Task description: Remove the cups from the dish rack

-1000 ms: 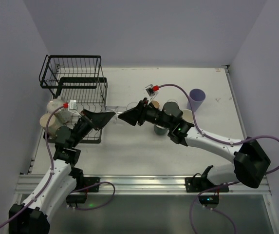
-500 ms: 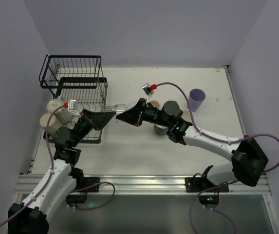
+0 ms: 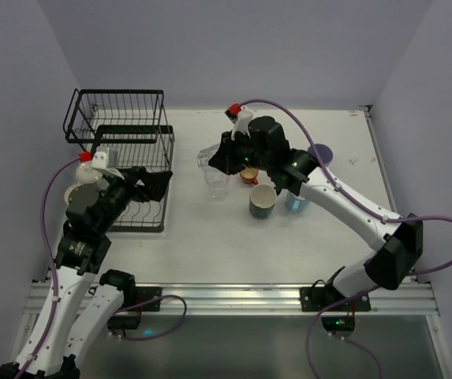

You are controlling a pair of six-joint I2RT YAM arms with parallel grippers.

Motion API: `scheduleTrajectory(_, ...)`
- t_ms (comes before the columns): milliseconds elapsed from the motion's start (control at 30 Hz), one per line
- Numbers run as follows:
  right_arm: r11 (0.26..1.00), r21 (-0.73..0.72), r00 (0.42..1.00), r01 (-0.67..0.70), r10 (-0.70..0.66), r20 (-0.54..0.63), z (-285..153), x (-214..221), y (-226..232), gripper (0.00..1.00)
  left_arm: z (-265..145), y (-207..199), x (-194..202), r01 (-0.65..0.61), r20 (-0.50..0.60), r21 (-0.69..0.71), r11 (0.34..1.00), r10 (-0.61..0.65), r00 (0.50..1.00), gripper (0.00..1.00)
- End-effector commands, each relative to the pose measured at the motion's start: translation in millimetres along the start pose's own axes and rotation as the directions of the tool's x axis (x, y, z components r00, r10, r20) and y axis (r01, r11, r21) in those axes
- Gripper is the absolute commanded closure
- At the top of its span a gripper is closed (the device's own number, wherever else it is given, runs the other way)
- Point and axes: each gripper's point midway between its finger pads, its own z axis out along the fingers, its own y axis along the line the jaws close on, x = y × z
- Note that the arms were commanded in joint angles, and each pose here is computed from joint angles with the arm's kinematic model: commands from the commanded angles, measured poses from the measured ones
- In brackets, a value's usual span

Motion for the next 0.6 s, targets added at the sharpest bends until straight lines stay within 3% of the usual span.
scheduleTrajectory(0, 0.977, 0.172, 0.975, 0.123, -0.086, -0.206, -8.3, 22.0, -44.7, 1.00, -19.7, 42.0, 22.3, -0.140, -0.091, -0.187, 0.972, 0.124, 0.988, 0.00)
scheduleTrajectory(233, 0.937, 0.269, 0.918, 0.222, -0.108, -0.382, 12.1, 26.2, -75.9, 1.00, -23.0, 58.8, 35.1, -0.159, -0.092, -0.239, 0.958, 0.141, 0.986, 0.00)
scheduleTrajectory(567, 0.922, 0.278, 0.872, 0.269, -0.110, -0.478, 42.0, 34.0, -88.2, 1.00, -24.7, 59.0, 32.0, -0.168, -0.087, -0.247, 0.955, 0.150, 0.985, 0.00)
